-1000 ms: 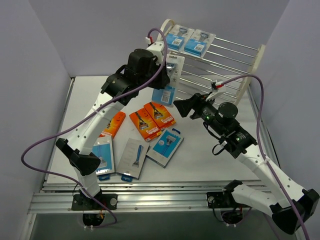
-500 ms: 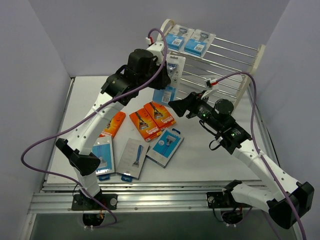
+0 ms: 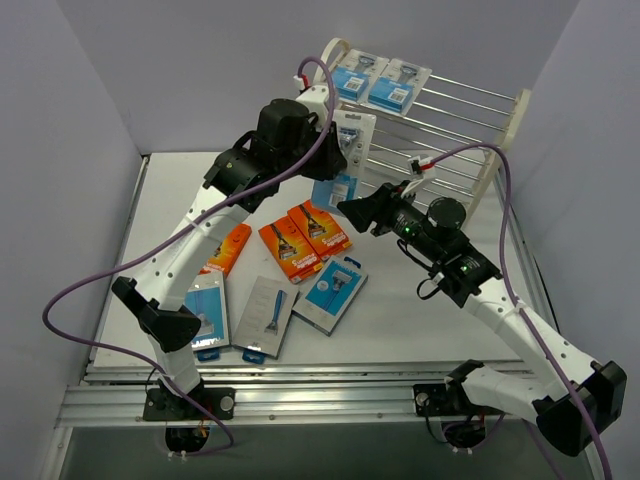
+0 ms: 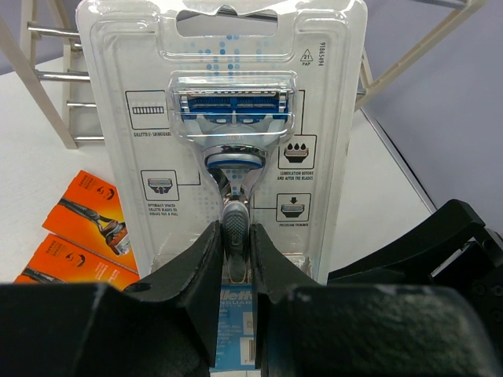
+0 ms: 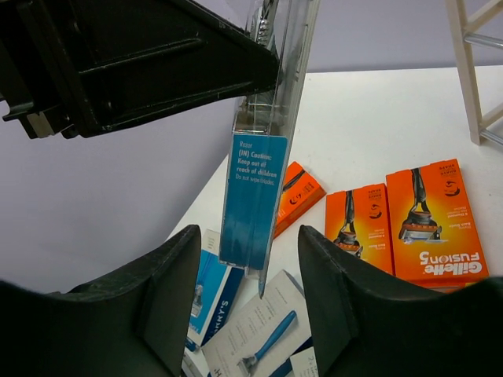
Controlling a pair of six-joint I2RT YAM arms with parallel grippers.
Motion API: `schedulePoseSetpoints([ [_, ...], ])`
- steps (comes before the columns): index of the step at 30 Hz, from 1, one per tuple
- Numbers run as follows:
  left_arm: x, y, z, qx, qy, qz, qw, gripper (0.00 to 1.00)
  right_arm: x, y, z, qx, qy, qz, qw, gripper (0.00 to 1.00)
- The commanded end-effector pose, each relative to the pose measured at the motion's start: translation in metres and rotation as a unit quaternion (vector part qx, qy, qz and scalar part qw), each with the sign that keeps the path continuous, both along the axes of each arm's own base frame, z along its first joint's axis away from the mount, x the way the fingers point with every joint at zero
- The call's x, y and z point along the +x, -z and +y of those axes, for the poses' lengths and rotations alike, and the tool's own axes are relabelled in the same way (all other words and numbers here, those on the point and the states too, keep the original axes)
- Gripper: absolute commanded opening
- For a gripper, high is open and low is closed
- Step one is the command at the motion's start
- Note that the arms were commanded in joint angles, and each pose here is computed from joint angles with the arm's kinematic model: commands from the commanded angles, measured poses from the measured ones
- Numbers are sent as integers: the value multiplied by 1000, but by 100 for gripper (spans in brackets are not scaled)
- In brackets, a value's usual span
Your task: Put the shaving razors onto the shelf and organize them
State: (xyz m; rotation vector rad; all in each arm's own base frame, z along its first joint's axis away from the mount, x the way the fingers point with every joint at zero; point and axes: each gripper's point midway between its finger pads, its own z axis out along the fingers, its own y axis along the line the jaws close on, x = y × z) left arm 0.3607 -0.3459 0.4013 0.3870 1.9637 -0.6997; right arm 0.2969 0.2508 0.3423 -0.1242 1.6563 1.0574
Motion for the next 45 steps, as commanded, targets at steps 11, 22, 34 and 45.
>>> schedulePoseSetpoints([
  [11, -12, -38, -10, -65, 24, -31, 997, 2, 4, -17, 1, 22, 0, -22, 1000, 30],
  [22, -12, -45, -6, -80, 17, -48, 996, 2, 10, -13, -5, 18, 25, -9, 999, 0],
  [34, -15, -49, 2, -89, 9, -67, 994, 64, 12, -20, -10, 26, 40, -8, 999, 0],
  [45, -25, -96, 77, -101, -89, -152, 979, 73, 24, -32, -13, 11, 61, -11, 998, 0],
])
